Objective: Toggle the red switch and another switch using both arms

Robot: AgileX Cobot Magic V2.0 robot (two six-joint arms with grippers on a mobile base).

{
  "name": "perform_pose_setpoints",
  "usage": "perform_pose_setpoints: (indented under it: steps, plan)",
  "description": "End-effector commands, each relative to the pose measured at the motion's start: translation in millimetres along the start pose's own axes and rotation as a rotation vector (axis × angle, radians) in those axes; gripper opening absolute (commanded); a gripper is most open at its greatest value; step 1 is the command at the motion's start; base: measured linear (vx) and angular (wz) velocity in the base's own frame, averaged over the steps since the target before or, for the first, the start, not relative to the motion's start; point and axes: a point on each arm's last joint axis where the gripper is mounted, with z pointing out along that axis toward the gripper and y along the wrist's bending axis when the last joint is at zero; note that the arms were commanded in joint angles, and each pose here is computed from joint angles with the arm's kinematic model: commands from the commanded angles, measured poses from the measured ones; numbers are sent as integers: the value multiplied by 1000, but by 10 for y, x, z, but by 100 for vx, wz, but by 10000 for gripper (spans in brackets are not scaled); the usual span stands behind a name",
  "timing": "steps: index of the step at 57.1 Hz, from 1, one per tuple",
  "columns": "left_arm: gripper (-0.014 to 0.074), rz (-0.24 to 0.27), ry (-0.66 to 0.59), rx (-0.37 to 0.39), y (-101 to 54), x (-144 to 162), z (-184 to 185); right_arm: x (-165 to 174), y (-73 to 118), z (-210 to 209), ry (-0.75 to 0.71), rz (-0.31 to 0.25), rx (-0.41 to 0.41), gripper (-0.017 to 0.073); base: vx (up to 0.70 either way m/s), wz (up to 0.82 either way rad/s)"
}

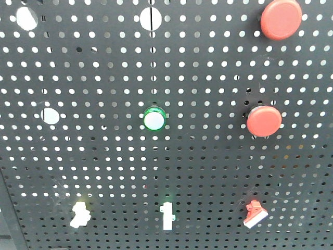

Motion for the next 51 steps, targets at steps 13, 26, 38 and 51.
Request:
perform_pose_setpoints:
  steps: [13, 26, 38, 51]
  plan:
    - [3, -10, -78, 1, -2, -17, -3, -155, -21, -23, -96, 1, 24, -6, 0, 0]
    - [3, -10, -78, 1, -2, -17, -3, -160, -27, -24, -100, -20, 32, -6, 0, 0]
    - [3, -10, -78, 1, -2, -17, -3, 121, -209, 63, -121, 7, 235, -6, 0, 0]
    - [3, -10, -78, 1, -2, -17, -3, 946, -344, 64, -273, 41, 478, -6, 0, 0]
